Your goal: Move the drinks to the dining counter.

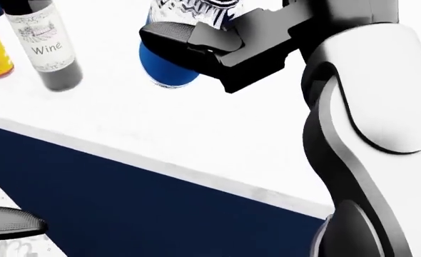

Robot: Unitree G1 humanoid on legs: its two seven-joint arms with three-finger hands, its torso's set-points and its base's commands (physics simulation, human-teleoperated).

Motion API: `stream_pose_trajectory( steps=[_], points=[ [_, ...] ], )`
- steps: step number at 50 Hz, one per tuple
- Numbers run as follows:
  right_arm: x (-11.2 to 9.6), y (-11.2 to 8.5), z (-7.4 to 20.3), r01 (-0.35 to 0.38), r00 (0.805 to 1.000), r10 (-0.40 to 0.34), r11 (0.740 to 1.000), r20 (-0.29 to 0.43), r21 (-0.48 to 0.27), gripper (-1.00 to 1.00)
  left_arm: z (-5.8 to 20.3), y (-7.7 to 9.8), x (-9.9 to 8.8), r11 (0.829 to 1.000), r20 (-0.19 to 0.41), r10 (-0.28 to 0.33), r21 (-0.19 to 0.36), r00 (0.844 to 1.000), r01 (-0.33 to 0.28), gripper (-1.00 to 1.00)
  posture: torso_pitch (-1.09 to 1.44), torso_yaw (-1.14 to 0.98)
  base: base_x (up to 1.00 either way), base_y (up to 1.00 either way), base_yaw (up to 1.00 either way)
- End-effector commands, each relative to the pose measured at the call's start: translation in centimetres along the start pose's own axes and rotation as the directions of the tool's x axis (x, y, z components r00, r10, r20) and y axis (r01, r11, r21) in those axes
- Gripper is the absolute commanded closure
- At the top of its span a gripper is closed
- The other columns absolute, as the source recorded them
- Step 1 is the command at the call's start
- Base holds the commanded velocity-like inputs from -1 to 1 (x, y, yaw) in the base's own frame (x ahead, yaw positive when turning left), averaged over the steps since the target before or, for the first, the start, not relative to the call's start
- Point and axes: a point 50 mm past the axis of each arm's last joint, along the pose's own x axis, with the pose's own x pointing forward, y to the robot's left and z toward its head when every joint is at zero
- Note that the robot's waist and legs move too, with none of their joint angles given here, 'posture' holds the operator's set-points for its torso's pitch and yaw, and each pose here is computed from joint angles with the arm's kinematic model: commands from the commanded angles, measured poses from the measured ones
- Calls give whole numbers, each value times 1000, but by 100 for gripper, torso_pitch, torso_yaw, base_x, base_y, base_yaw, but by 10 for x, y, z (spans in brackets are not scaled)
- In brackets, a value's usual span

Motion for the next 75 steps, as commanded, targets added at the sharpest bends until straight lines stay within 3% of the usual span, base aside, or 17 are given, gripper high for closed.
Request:
stream_pose_trajectory(
  steps=[1,18,24,33,47,75],
  points=[
    [1,2,5,-3,1000,3,1000,20,-3,100,3,1,0,1000,24,6,16,1000,-6,-100,0,0,0,0,0],
    [0,5,5,-15,1000,16,1000,20,-18,100,6,7,-3,1000,30,18,12,999,-19,-100,0,0,0,0,0],
    [1,5,2,-27,1000,26,998,-6,-61,100,8,8,-3,1000,31,18,12,999,-19,-100,0,0,0,0,0],
    [8,3,-14,-49,994,37,992,-106,-118,100,10,7,-1,1000,34,16,15,999,-17,-100,0,0,0,0,0],
    [29,-15,-41,25,982,-57,984,-181,-175,100,9,7,-2,1000,33,17,11,999,-18,-100,0,0,0,0,0],
    [36,-27,-68,69,958,-143,957,-249,-282,100,4,5,-2,1000,27,15,10,1000,-16,-100,0,0,0,0,0]
  ],
)
